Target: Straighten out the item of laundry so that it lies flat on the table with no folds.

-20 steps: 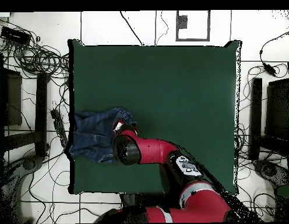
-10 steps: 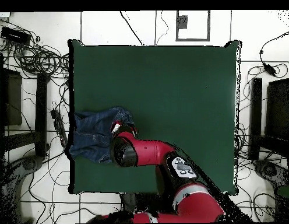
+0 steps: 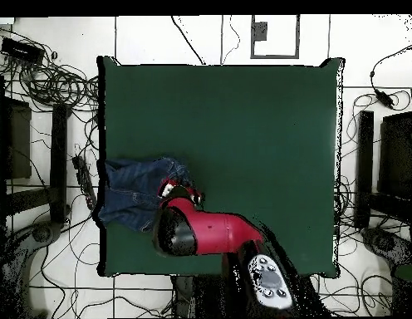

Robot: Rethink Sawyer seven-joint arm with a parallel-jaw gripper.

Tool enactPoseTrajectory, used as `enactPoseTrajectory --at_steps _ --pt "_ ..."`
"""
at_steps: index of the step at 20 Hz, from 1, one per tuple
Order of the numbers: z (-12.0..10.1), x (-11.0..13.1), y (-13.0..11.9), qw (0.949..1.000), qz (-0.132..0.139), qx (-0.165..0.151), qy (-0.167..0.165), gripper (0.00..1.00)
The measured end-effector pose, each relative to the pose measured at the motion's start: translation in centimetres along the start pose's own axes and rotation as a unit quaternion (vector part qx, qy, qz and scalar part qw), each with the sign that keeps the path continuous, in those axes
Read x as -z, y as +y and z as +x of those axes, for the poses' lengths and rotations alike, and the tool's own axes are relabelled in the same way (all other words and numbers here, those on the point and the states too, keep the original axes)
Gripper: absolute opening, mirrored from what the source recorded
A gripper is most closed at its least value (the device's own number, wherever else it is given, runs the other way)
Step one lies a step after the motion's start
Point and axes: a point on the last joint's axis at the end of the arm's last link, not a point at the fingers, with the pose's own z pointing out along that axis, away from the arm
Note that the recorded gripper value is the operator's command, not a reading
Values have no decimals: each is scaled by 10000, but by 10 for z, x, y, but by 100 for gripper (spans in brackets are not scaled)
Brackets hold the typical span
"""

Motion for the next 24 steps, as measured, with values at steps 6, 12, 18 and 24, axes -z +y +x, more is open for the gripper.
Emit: enactPoseTrajectory --at_steps 6,12,18,24 --pt "-27 29 -65 9990 279 -316 130 0" --pt "-45 33 -116 9986 308 -406 173 0" --pt "-56 27 -144 9991 71 -347 230 0" --pt "-59 24 -155 9980 -82 -352 512 0"
